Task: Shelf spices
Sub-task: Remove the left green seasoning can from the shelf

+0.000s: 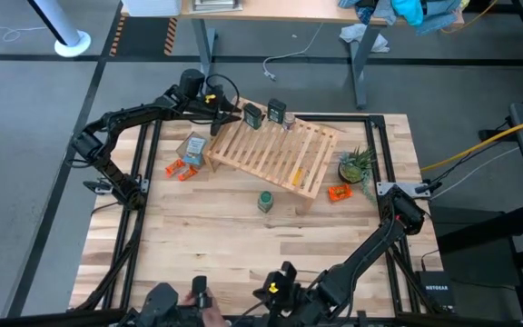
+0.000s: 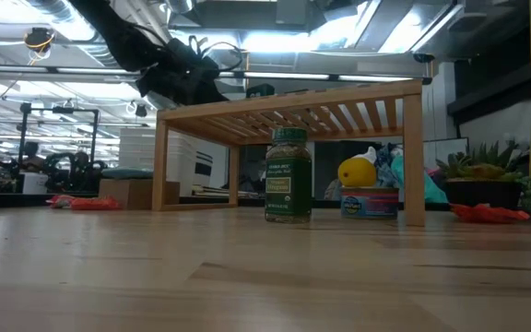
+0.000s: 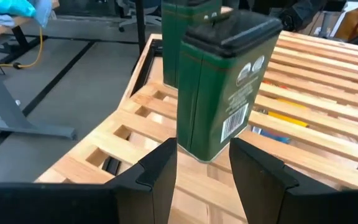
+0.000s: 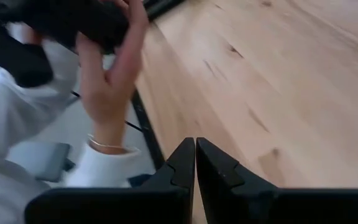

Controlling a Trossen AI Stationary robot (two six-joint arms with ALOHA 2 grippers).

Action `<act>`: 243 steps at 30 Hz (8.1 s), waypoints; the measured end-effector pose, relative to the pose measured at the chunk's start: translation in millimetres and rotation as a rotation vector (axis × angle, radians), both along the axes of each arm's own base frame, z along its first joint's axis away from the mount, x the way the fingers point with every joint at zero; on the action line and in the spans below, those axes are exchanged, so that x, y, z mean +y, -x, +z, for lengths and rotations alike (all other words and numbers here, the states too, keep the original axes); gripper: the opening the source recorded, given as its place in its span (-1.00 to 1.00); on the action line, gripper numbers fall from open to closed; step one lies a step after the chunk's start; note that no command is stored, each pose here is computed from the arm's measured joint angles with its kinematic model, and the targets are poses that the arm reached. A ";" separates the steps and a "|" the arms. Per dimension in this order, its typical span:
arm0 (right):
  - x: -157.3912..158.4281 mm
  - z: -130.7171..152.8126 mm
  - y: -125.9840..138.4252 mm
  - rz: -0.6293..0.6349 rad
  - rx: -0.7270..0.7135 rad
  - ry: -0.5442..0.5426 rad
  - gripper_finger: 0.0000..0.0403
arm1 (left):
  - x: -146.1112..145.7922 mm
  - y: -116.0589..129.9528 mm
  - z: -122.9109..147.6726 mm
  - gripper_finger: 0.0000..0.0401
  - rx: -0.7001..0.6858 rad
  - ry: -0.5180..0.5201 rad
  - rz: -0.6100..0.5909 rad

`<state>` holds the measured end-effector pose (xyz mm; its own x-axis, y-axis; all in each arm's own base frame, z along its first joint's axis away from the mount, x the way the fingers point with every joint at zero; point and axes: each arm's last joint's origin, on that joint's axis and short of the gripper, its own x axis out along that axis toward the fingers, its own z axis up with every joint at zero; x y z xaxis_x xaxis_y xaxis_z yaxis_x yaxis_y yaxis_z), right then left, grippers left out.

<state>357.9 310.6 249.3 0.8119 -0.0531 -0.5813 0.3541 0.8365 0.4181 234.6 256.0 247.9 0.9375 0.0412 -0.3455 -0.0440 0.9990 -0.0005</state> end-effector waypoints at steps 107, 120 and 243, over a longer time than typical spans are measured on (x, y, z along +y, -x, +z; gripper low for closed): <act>2.0 3.0 -2.5 -0.001 -0.036 -0.033 -0.89 | -14.3 -39.4 -11.6 -0.49 -0.057 -0.056 -0.071; 2.1 3.0 -2.4 0.000 -0.036 -0.033 -0.89 | -53.5 -17.3 23.6 -0.49 0.027 -0.023 -0.157; -36.5 164.5 82.2 0.330 -0.176 -0.435 -0.89 | -236.7 -13.7 -178.1 -0.49 -0.111 0.101 -0.311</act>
